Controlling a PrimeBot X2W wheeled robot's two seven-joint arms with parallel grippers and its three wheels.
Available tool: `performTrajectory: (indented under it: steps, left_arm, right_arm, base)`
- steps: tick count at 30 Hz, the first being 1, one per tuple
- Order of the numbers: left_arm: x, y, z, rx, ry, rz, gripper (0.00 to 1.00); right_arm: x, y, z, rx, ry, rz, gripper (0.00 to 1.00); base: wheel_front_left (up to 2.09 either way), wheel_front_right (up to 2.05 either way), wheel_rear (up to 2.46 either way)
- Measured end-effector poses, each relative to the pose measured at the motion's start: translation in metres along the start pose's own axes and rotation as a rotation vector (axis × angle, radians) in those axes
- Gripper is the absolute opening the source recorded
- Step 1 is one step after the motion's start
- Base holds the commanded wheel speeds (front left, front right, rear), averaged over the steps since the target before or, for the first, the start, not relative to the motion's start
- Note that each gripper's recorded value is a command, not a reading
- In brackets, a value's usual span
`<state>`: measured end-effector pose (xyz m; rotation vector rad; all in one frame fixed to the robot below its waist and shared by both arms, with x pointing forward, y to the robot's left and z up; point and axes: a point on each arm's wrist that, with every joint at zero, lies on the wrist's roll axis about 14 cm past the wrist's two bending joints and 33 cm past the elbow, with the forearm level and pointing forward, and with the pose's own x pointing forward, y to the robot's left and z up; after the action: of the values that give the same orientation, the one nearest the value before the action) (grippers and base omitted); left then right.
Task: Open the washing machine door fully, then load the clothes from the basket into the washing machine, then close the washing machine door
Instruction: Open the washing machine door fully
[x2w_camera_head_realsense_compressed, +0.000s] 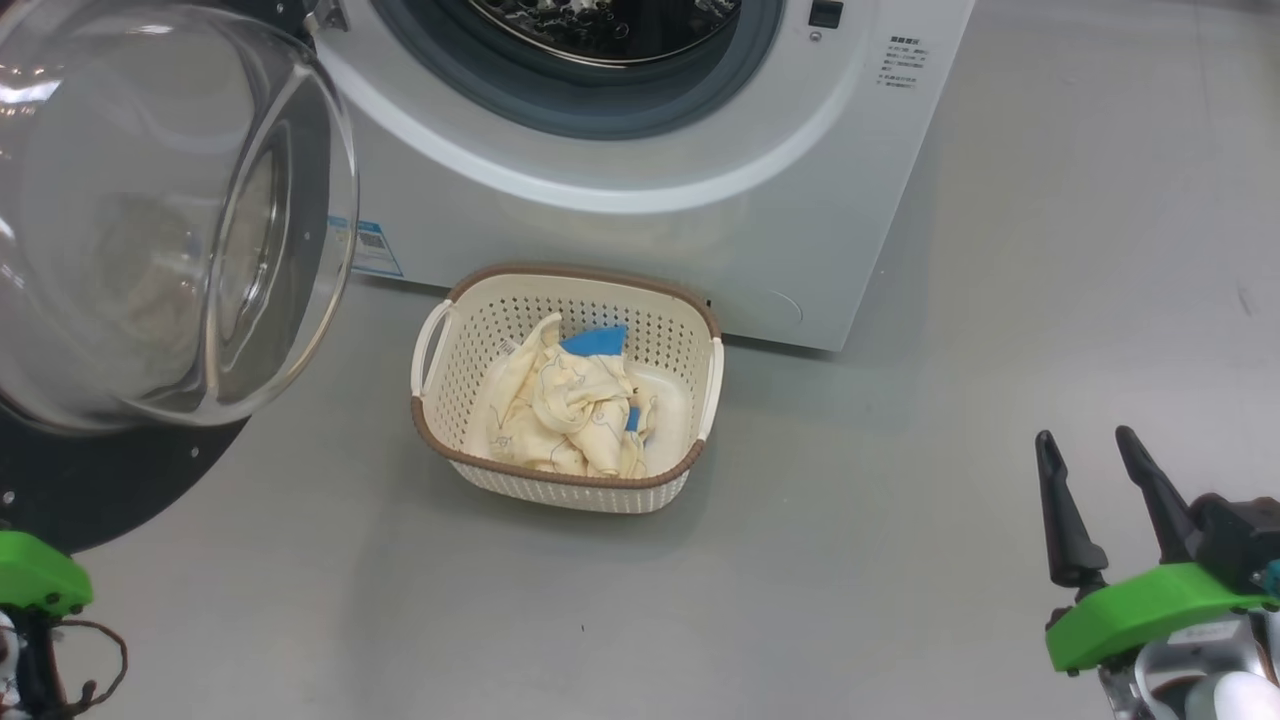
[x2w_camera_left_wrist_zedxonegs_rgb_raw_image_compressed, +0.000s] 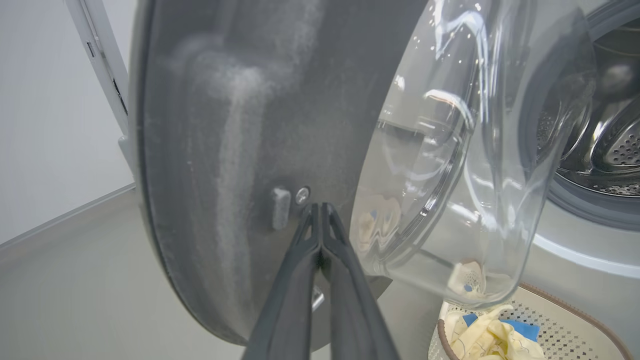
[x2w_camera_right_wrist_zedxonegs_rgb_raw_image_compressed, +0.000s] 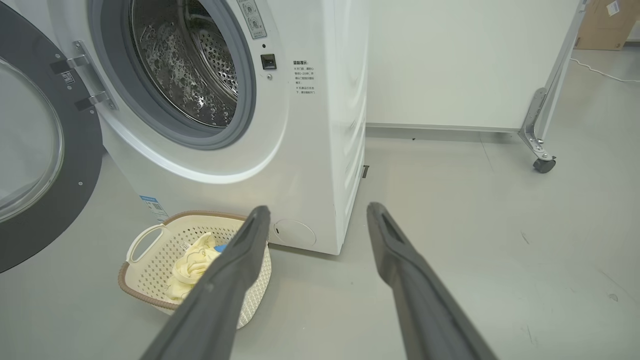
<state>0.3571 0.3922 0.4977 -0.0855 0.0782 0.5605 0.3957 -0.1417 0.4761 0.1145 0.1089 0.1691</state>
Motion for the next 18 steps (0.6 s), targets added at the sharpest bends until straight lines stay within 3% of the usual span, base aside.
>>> performTrajectory:
  steps: [18]
  left_arm:
    - [0.03, 0.026, 0.003, 0.035, 0.04, 0.103, 0.0]
  right_arm:
    - [0.005, 0.0, -0.001, 0.013, 0.003, 0.0, 1.0]
  base:
    - [0.0, 0.0, 0.0]
